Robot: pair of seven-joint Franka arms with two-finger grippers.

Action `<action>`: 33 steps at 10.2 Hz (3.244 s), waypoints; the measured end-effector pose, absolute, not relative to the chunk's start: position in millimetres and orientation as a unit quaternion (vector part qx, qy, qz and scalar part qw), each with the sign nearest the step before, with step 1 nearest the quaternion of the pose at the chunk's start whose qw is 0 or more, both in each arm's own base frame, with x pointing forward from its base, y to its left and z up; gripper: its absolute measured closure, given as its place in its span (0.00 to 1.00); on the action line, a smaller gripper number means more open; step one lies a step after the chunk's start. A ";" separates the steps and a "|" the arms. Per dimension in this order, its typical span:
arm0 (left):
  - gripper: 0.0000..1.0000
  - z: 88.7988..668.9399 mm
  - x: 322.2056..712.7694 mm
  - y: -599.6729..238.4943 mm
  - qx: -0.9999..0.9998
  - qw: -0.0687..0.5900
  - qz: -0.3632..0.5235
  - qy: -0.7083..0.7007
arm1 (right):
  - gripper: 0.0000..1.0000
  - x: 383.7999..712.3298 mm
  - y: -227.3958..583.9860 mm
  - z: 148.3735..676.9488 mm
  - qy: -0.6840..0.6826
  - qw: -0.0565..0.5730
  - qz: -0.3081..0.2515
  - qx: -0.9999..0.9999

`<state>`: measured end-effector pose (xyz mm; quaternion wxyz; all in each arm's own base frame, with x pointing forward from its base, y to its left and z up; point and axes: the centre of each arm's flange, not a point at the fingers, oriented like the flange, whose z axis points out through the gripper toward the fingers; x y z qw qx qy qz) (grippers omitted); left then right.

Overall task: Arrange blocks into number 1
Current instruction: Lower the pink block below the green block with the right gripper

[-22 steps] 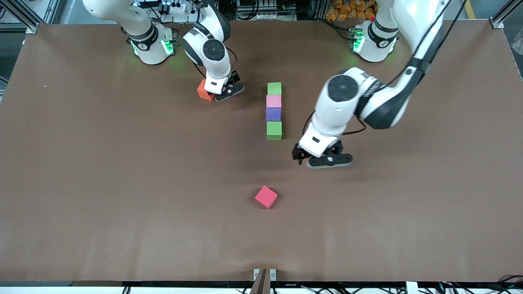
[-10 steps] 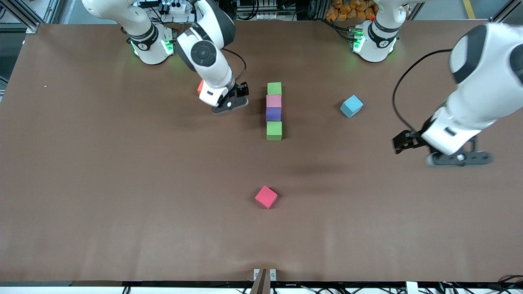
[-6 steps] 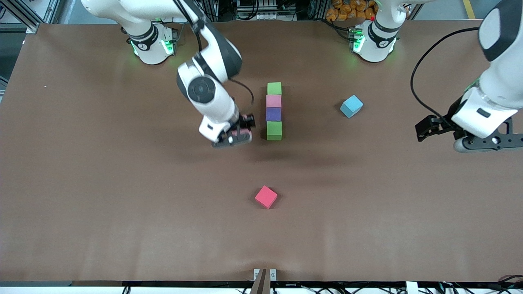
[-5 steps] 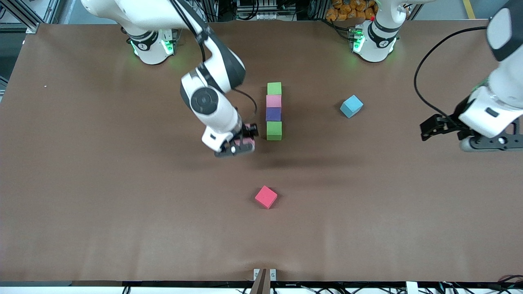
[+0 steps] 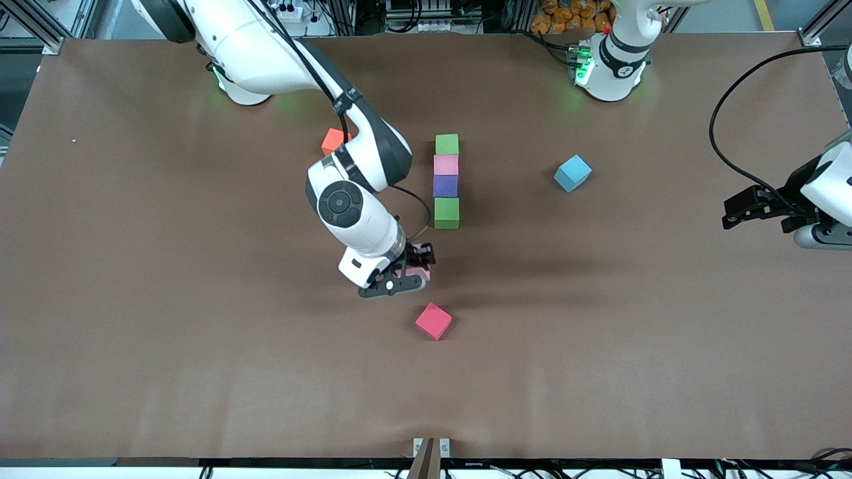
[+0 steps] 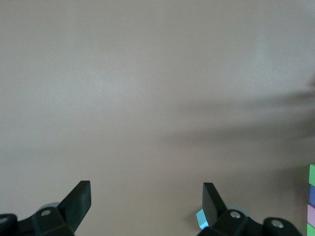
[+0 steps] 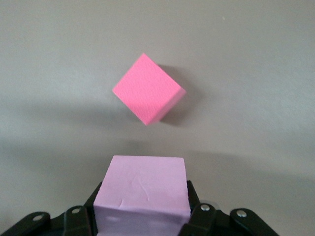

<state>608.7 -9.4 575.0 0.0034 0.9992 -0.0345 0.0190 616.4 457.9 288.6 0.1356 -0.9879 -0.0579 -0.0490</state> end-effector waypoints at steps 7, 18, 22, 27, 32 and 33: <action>0.00 585.2 593.6 -5.3 0.999 0.003 -0.005 -0.031 | 0.35 553.6 522.3 210.3 -0.073 0.100 -0.012 -0.992; 0.00 616.8 560.5 -37.2 1.000 -0.008 0.003 -0.028 | 0.35 546.0 518.2 202.8 0.008 0.067 0.008 -0.998; 0.00 614.0 560.7 -37.4 1.000 -0.008 0.002 -0.024 | 0.35 534.3 528.1 200.8 0.024 0.063 0.014 -0.998; 0.00 614.0 560.9 -37.5 1.000 -0.008 0.003 -0.018 | 0.35 524.6 537.7 200.7 0.041 0.062 0.017 -0.997; 0.00 613.2 560.8 -37.5 1.000 -0.008 0.002 -0.017 | 0.00 512.6 546.8 190.0 0.054 0.062 0.018 -0.996; 0.00 612.9 560.8 -37.5 1.000 -0.008 0.002 -0.017 | 0.00 517.1 547.1 198.3 0.057 0.070 0.011 -0.996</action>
